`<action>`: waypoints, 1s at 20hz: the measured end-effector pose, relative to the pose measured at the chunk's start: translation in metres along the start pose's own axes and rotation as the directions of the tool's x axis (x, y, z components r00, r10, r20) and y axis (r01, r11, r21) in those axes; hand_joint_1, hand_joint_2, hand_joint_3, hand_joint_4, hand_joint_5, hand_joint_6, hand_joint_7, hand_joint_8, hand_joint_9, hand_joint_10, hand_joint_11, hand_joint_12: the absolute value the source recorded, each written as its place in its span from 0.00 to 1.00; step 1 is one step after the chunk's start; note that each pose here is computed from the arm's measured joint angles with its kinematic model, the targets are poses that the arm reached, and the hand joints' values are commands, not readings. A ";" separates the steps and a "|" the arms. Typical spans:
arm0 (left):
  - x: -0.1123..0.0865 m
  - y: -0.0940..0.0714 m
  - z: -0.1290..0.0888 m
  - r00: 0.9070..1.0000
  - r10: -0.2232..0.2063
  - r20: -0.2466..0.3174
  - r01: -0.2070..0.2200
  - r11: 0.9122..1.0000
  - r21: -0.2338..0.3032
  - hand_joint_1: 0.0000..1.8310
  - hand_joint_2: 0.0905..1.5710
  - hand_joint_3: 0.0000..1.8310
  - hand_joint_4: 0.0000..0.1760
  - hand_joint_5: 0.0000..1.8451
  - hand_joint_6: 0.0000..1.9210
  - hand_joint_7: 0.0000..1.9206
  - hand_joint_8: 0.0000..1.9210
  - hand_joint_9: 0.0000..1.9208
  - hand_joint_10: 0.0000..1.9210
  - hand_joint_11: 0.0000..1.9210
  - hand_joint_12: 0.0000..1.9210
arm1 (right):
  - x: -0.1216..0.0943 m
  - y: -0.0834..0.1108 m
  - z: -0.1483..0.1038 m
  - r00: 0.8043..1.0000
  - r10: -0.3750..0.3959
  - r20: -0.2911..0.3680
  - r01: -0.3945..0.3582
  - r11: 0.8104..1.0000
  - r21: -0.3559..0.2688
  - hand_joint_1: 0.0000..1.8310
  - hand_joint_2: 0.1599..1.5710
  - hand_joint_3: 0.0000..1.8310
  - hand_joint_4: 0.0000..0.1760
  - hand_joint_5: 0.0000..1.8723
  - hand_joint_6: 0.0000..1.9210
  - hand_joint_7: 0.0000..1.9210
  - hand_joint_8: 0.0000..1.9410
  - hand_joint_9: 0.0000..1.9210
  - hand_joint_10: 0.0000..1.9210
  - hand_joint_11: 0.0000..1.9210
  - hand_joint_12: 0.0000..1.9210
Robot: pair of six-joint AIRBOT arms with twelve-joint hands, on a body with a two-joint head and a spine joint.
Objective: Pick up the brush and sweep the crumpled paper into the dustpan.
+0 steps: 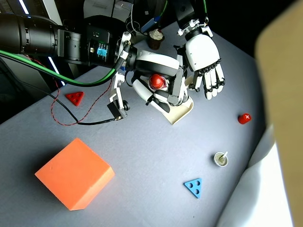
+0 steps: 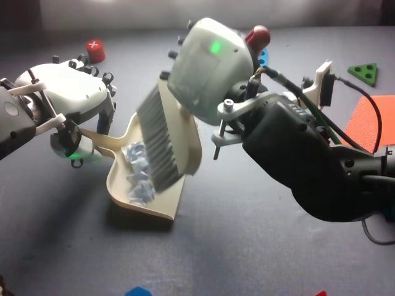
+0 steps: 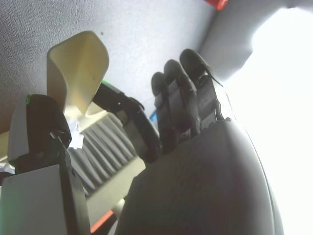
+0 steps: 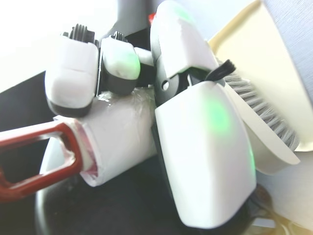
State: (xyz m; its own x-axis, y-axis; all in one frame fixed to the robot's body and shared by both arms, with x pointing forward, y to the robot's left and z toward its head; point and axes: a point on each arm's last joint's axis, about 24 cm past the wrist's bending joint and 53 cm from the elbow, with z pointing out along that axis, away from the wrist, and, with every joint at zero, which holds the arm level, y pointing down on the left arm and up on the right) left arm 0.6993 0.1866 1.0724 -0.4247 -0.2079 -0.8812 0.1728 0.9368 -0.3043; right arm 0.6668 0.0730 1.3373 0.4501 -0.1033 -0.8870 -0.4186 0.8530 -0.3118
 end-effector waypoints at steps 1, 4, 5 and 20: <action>0.000 -0.001 0.000 1.000 -0.001 0.001 0.001 1.000 0.000 0.61 0.67 0.00 0.00 0.57 0.44 0.18 0.00 0.15 0.00 0.01 0.36 | -0.004 -0.001 -0.001 1.000 -0.004 0.014 0.004 1.000 0.007 0.77 0.72 0.00 0.09 0.46 1.00 0.50 1.00 0.68 1.00 0.81 1.00; 0.001 -0.001 0.000 1.000 -0.003 -0.001 0.003 1.000 0.001 0.62 0.67 0.00 0.00 0.58 0.43 0.18 0.00 0.15 0.00 0.01 0.36 | -0.006 0.001 -0.007 1.000 -0.013 0.023 0.014 1.000 -0.005 0.77 0.72 0.00 0.05 0.46 1.00 0.50 1.00 0.68 1.00 0.81 1.00; 0.001 -0.001 0.000 1.000 -0.003 0.000 0.003 1.000 0.001 0.62 0.67 0.00 0.00 0.58 0.43 0.18 0.00 0.15 0.00 0.01 0.36 | -0.004 0.001 -0.009 1.000 -0.014 0.018 0.014 1.000 -0.008 0.77 0.72 0.00 0.05 0.46 1.00 0.50 1.00 0.68 1.00 0.81 1.00; -0.001 0.001 -0.001 1.000 -0.006 0.002 0.006 1.000 -0.003 0.61 0.67 0.00 0.00 0.56 0.46 0.17 0.00 0.14 0.00 0.00 0.35 | 0.000 -0.064 -0.070 1.000 0.008 0.015 -0.009 0.999 0.041 0.77 0.72 0.00 0.01 0.47 1.00 0.50 1.00 0.70 1.00 0.81 1.00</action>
State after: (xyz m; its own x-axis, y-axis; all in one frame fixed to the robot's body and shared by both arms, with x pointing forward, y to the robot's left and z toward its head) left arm 0.6990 0.1876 1.0730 -0.4242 -0.2141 -0.8799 0.1674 0.9364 -0.3085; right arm 0.6387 -0.0173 1.3334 0.4583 -0.0884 -0.8844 -0.3898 0.8743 -0.2894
